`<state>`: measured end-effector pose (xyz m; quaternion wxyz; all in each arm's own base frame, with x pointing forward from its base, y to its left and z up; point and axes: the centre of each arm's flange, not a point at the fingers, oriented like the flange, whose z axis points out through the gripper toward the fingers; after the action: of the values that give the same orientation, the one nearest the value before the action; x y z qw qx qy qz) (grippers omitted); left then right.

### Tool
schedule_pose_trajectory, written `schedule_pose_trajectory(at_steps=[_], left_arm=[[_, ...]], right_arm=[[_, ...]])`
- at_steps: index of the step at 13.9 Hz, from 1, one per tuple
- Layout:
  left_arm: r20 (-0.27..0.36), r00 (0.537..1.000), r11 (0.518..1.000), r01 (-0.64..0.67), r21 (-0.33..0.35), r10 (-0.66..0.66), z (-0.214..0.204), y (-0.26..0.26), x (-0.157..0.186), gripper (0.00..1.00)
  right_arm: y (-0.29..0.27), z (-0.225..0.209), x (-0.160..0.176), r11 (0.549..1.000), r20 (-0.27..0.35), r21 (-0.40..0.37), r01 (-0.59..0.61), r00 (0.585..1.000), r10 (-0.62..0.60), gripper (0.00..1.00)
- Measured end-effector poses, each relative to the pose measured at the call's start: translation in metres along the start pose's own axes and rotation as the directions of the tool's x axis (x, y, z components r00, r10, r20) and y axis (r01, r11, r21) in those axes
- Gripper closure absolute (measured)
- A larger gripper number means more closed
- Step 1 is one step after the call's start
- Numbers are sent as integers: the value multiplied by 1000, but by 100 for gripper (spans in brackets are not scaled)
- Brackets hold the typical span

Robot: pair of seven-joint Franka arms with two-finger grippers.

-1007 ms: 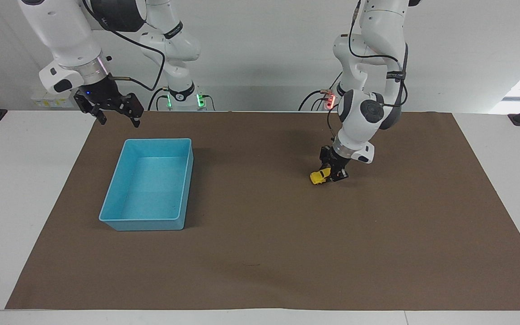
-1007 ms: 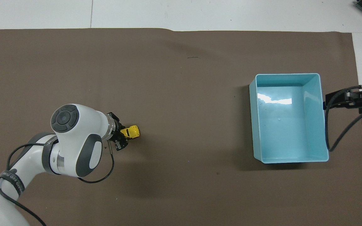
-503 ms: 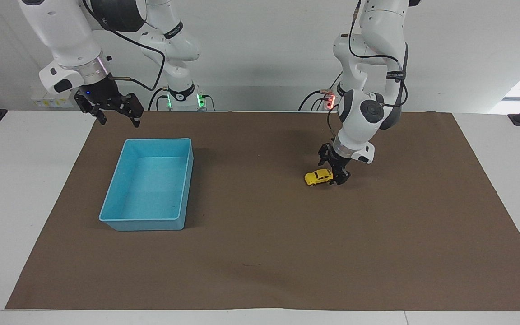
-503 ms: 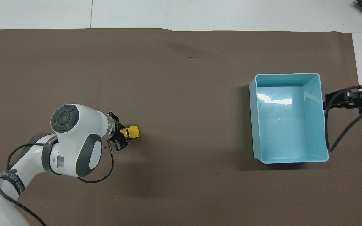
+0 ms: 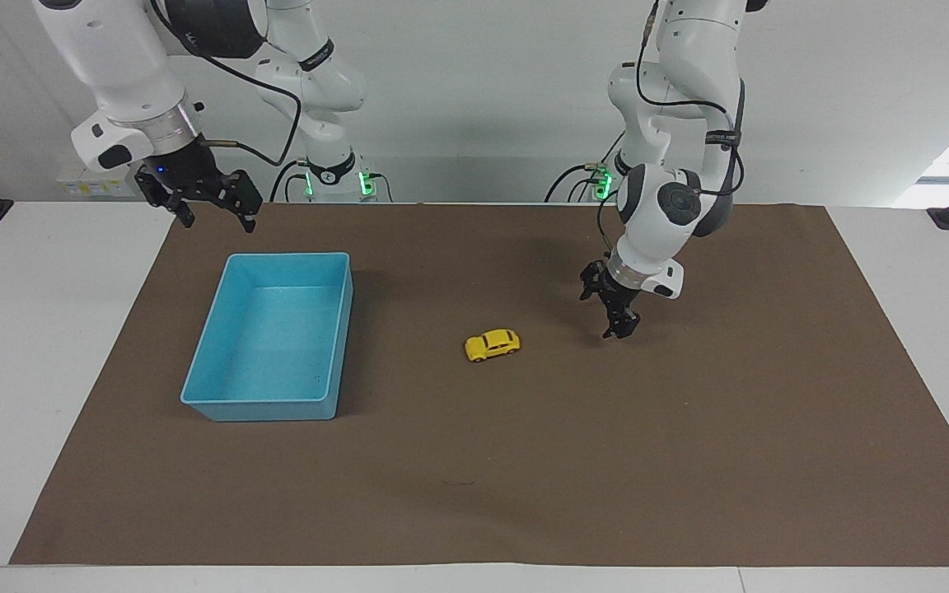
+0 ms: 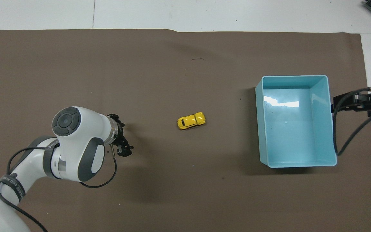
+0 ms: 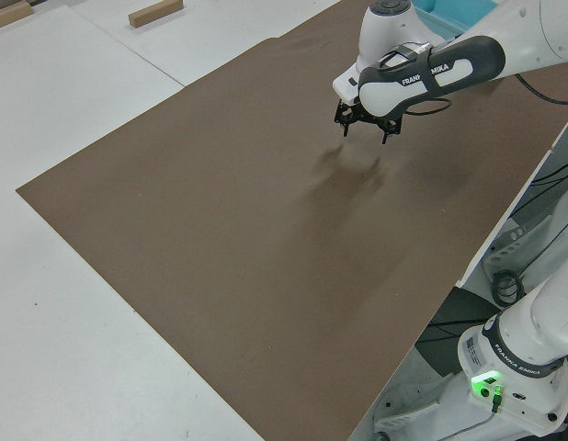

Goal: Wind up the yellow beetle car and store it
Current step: 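Release the car with the left gripper so it rolls toward the bin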

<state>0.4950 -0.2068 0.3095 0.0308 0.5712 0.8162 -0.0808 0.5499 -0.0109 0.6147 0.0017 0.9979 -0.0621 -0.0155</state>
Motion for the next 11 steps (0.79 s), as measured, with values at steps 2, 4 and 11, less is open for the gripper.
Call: schedule_pose_trajectory(at_steps=[2,4,11], left_arm=[[-35,998,999,-44,15,45,-19,12,-2,0],[-46,997,998,-63,-7,62,-90,50,-8,0],[-51,994,995,-94,-15,93,-113,65,-10,0]], right_arm=[[0,0,0,1000,0,0,0,1000,0,0],[2,0,0,1000,0,0,-4,1000,4,0],[1,2,4,1000,-27,3,-2,1000,2,0]])
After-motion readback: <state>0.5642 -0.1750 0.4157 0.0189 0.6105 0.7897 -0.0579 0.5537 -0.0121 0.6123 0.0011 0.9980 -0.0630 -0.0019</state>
